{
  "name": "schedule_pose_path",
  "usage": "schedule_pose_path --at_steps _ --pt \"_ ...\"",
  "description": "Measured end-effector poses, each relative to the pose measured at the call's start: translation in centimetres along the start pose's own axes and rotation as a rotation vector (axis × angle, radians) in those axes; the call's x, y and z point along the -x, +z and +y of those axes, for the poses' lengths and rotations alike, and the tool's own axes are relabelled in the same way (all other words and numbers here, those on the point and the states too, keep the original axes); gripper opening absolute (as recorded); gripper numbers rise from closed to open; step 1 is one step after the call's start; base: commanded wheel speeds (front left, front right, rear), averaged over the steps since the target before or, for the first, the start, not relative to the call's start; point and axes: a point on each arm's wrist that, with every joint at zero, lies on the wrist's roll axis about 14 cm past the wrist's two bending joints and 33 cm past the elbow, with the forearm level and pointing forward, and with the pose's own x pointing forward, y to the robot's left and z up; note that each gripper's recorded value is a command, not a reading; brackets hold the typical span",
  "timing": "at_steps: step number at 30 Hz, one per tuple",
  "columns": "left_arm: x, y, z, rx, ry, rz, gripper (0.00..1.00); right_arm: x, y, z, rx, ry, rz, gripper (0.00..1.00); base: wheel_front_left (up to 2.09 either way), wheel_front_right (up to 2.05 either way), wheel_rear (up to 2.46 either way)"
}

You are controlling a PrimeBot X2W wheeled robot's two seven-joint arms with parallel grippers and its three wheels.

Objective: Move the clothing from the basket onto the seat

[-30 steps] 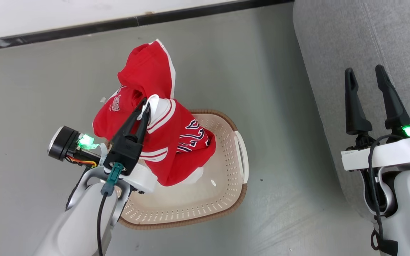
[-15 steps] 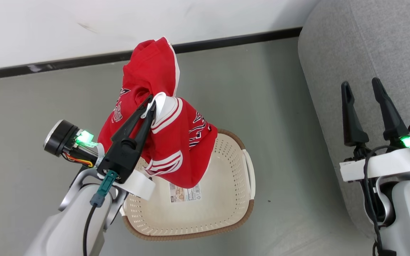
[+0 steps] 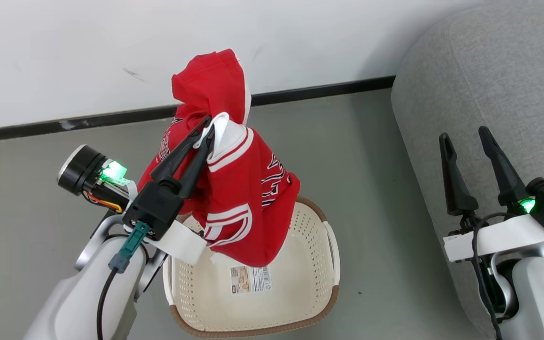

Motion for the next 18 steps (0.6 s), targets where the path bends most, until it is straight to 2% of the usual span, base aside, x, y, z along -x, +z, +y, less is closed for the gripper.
schedule_pose_path --at_steps 5,18 --pt "0.0 1.8 -0.8 -0.003 -0.036 -0.038 0.0 0.7 0.7 1.0 0.003 0.035 -0.009 1.0 0.0 0.0 0.0" --pt "-0.7 7.4 -3.0 -0.022 -0.144 -0.169 0.0 1.4 3.3 5.9 0.117 0.297 -0.054 1.0 0.0 0.0 0.0"
